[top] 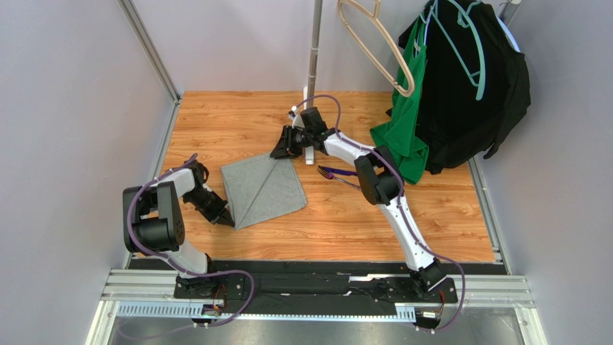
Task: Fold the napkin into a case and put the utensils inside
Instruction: Smooth out the upper triangle-folded napkin at the center of the board.
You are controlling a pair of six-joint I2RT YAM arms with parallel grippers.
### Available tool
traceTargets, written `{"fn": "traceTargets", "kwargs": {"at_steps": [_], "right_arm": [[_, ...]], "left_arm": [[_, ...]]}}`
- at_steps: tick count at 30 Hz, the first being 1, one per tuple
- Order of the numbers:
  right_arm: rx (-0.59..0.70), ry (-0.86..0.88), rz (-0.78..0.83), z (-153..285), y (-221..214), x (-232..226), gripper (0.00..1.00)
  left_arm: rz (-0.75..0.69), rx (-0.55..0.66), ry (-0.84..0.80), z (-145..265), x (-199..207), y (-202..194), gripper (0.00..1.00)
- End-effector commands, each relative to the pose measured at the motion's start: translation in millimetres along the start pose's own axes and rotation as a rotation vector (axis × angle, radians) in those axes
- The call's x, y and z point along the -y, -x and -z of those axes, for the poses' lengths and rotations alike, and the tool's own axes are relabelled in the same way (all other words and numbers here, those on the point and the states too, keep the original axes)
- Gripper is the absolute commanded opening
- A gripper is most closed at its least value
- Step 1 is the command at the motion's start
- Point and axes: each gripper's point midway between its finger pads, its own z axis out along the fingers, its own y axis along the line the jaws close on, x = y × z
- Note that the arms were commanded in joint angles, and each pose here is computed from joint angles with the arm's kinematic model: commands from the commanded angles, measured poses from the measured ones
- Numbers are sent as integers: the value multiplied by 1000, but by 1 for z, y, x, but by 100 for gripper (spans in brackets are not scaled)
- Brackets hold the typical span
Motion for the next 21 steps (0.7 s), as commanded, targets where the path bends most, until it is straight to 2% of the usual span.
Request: {"fn": "traceTargets", "kwargs": {"at_steps": [1,10,15,17,21], "right_arm": [[51,73,76,11,23,-43,31],[48,74,90,17,24,-50,30],[48,63,95,23,23,-52,30],[49,56,91,22,23,-49,31],[52,54,83,13,24,-42,31]], "left_arm": [[22,4,82,2,-14,3,0],[-18,149,-1,52,7,8,0],[-76,213,-213,68,45,12,0],[-119,186,-319,64,66,13,0],[-141,45,-237,29,67,15,0]]}}
